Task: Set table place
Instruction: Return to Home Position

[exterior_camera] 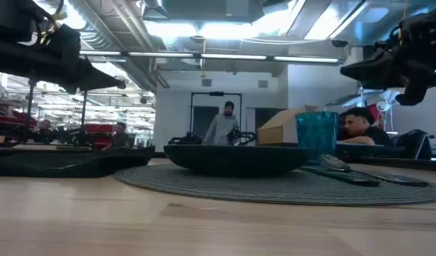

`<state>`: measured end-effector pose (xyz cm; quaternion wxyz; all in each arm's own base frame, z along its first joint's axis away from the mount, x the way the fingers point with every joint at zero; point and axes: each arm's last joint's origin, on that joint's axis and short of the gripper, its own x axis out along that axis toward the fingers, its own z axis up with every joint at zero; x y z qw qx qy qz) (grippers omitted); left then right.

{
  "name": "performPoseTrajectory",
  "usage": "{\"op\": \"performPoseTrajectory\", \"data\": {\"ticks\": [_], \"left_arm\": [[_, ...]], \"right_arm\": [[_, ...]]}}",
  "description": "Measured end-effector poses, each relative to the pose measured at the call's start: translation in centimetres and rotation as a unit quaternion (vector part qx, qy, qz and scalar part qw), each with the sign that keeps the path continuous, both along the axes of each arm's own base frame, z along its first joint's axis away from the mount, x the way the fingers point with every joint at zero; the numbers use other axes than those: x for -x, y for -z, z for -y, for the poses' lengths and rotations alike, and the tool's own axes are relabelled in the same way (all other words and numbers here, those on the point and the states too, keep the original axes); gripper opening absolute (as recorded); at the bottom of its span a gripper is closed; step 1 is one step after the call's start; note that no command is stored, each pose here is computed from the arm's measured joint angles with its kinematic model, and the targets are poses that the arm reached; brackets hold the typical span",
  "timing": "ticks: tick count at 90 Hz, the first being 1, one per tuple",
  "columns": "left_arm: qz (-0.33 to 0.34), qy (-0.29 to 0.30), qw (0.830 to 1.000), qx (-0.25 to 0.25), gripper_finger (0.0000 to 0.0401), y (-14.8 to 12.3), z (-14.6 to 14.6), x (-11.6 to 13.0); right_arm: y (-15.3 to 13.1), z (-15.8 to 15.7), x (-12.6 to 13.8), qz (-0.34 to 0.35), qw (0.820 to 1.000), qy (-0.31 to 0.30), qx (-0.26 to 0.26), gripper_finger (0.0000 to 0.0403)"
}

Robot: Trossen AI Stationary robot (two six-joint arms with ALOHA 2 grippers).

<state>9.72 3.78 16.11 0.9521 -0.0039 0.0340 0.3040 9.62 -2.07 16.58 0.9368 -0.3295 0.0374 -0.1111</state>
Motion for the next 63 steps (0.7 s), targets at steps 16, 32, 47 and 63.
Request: {"op": "performPoseTrajectory", "data": {"ticks": [16, 32, 47, 63], "left_arm": [[0.001, -0.022, 0.999, 0.031, 0.0000, 0.32, -0.43, -0.05], [-0.011, -0.026, 0.999, 0.035, 0.0000, 0.55, -0.55, -0.15], [-0.012, -0.027, 0.999, 0.037, 0.0000, 0.57, -0.56, -0.17], [-0.006, -0.027, 0.999, 0.045, 0.0000, 0.57, -0.55, -0.17]], "right_arm": [[0.05, 0.01, -0.04, -0.007, 1.000, 0.000, 0.018, 0.0000], [0.05, 0.01, -0.04, -0.007, 1.000, 0.000, 0.018, 0.0000], [0.02, 0.01, -0.03, -0.004, 1.000, 0.001, 0.011, 0.0000], [-0.20, 0.40, 0.09, 0.027, 0.996, 0.070, -0.054, 0.0000]]}}
